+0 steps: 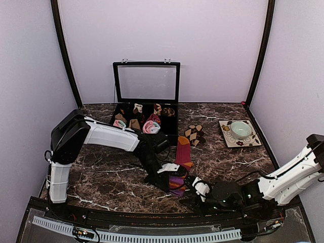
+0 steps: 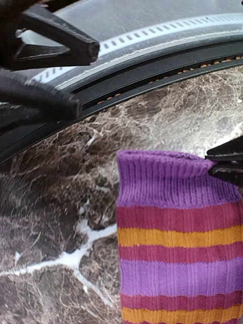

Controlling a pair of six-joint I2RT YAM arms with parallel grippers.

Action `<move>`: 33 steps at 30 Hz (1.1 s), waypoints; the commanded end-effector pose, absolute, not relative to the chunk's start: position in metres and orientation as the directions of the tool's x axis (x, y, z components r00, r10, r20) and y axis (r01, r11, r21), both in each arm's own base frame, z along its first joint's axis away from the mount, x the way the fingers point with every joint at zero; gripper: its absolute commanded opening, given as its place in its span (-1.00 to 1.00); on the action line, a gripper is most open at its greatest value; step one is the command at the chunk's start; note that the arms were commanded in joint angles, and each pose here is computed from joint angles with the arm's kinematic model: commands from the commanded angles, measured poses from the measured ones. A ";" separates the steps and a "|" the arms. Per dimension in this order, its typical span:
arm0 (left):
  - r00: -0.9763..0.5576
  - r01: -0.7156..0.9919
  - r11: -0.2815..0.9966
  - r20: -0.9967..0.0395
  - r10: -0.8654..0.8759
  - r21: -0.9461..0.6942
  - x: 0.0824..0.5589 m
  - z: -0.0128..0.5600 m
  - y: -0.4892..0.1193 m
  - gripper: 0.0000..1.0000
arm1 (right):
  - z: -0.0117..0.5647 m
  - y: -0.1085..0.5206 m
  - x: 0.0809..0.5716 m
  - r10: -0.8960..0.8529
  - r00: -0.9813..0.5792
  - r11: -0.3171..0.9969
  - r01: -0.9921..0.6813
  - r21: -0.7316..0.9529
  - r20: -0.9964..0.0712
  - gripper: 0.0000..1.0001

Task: Roll the socks
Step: Roll the sock at the center of the board.

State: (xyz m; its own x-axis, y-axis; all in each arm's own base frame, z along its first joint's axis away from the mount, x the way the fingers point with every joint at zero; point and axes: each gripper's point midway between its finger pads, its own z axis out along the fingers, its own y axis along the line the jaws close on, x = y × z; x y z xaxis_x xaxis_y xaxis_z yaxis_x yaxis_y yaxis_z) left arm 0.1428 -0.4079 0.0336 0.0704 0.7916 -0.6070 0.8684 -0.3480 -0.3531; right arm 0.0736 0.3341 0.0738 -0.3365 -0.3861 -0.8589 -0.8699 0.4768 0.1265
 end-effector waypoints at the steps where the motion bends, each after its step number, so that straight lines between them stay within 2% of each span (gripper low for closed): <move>1: -0.070 0.812 -0.286 -0.571 0.818 -0.509 0.141 0.045 -0.405 -1.00 | 0.069 0.331 0.076 -0.429 -0.223 0.446 -0.895 0.009 -0.875 -0.29; 7: -0.085 0.807 -0.236 -0.502 0.861 -0.541 0.148 0.028 -0.404 -0.99 | 0.057 0.337 0.081 -0.469 -0.142 0.430 -0.899 -0.085 -0.872 -0.28; 12: -0.095 0.817 -0.190 -0.451 0.888 -0.545 0.154 0.014 -0.403 -0.99 | 0.052 0.337 0.094 -0.467 -0.122 0.467 -0.875 -0.127 -0.876 -0.29; 21: -0.083 0.851 -0.130 -0.375 0.923 -0.509 0.165 -0.005 -0.400 -1.00 | 0.062 0.343 0.110 -0.417 -0.109 0.479 -0.870 -0.117 -0.902 -0.30; 33: -0.065 0.871 -0.120 -0.355 0.933 -0.477 0.169 -0.009 -0.397 -0.99 | 0.045 0.346 0.133 -0.368 -0.177 0.546 -0.836 -0.058 -0.913 -0.51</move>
